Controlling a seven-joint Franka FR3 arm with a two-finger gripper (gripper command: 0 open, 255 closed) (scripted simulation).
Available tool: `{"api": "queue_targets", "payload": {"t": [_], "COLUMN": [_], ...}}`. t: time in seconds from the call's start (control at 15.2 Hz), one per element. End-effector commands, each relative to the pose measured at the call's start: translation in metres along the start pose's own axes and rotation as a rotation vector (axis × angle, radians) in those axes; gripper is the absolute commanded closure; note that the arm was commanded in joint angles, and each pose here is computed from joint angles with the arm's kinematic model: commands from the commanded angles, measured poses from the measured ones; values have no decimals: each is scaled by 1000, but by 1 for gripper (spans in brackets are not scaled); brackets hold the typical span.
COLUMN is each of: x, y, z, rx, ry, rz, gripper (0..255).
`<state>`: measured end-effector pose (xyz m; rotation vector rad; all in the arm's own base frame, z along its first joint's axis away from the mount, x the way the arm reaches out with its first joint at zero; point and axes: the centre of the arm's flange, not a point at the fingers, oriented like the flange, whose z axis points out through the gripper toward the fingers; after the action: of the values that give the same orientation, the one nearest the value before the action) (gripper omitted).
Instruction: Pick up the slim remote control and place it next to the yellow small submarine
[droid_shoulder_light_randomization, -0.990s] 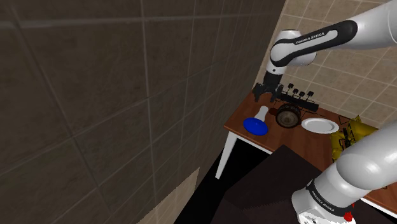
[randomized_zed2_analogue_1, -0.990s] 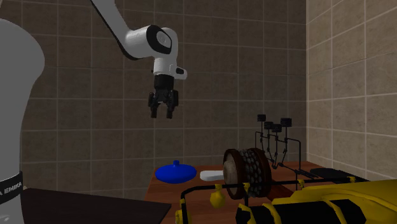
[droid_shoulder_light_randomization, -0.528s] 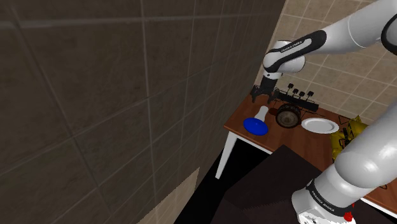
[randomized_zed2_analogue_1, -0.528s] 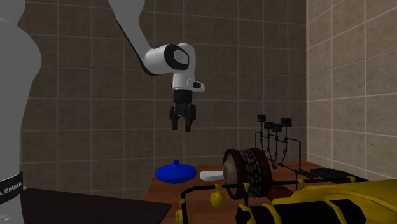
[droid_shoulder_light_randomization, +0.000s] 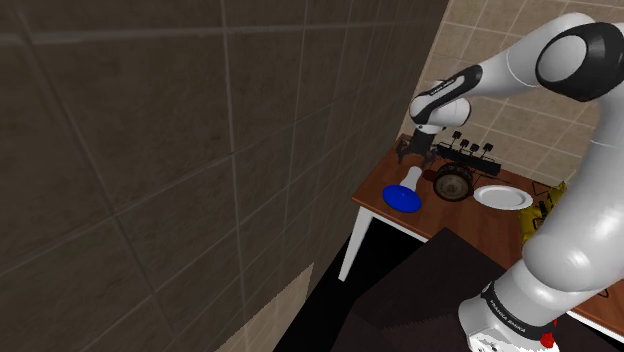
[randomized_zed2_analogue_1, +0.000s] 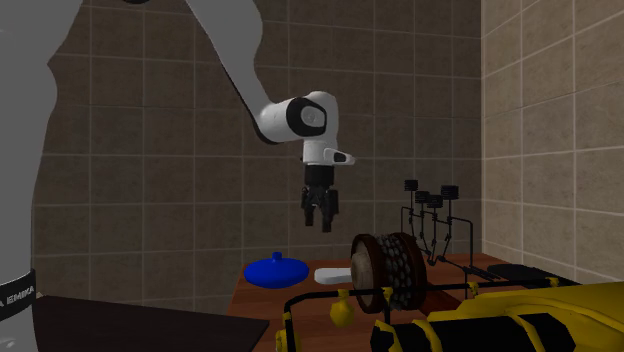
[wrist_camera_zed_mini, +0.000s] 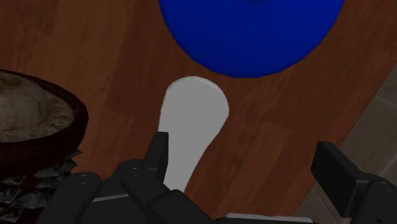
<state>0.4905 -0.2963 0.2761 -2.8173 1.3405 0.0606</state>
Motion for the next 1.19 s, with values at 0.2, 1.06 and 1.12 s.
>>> {"api": "queue_targets", "payload": {"t": [0.2,1.06,1.12], "x": [48,86,86], "y": [31,60,60], "z": [35,103,103], "rx": [12,22,22], "ry": [21,38,38], "rz": [137,252,252], "gripper": [0,0,0]}}
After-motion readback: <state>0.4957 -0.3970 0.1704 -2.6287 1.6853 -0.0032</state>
